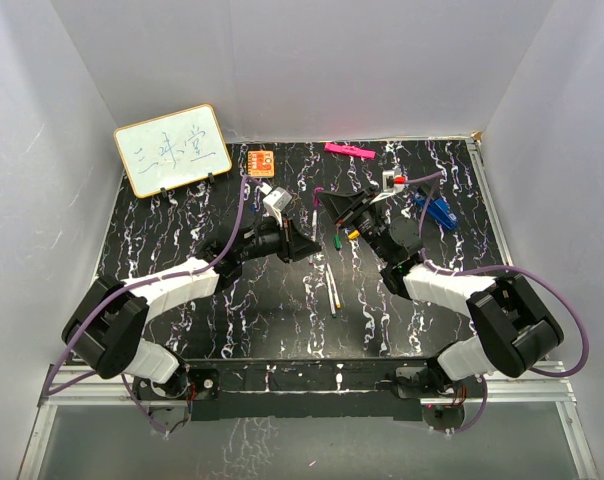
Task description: Insert the pens into the pen caps
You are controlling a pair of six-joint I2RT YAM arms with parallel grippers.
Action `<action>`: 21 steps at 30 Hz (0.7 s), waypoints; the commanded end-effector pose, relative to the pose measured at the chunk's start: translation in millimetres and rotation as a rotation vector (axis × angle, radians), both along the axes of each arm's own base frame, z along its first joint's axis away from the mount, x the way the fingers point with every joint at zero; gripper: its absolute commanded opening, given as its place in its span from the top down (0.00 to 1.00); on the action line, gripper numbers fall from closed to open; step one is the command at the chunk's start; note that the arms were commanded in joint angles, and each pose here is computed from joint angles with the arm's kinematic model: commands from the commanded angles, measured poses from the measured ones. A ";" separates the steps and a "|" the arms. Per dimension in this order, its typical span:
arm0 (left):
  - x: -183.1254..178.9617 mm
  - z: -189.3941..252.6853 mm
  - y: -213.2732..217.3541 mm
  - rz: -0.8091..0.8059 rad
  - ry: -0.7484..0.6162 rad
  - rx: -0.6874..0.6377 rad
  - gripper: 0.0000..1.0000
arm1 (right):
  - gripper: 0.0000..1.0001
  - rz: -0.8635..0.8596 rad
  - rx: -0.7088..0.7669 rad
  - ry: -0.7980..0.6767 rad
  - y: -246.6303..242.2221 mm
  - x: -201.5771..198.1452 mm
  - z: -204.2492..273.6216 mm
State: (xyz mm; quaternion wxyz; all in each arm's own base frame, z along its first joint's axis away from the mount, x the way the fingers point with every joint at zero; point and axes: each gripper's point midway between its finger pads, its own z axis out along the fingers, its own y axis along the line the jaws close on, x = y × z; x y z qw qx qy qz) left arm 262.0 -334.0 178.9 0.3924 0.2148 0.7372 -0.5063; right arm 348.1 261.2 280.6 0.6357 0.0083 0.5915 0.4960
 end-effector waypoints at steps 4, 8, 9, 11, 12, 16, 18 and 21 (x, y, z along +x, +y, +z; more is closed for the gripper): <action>-1.2 6.0 -0.2 -0.005 -0.042 -0.008 1.00 | 1.00 0.020 0.027 -0.043 1.1 -8.2 13.4; -0.3 7.1 0.3 0.000 -0.047 -0.006 1.00 | 1.00 0.030 0.022 -0.033 2.0 -11.2 9.9; 0.2 7.3 0.7 0.001 -0.048 -0.007 1.00 | 1.00 0.033 0.018 -0.028 2.6 -11.6 8.4; 0.1 7.1 0.5 0.002 -0.047 -0.006 1.00 | 1.00 0.039 0.016 -0.024 3.6 -13.6 7.0; 0.3 7.7 0.5 0.003 -0.048 -0.007 1.00 | 1.00 0.041 0.016 -0.024 3.5 -14.6 6.6; 0.4 7.1 0.9 0.006 -0.047 -0.005 1.00 | 1.00 0.046 0.013 -0.022 4.2 -16.7 6.7; 0.7 5.6 1.1 0.007 -0.044 -0.002 1.00 | 1.00 0.043 0.012 -0.020 3.9 -16.7 6.3; 0.5 4.9 0.7 0.003 -0.041 -0.001 1.00 | 1.00 0.029 0.013 -0.026 2.5 -14.5 8.4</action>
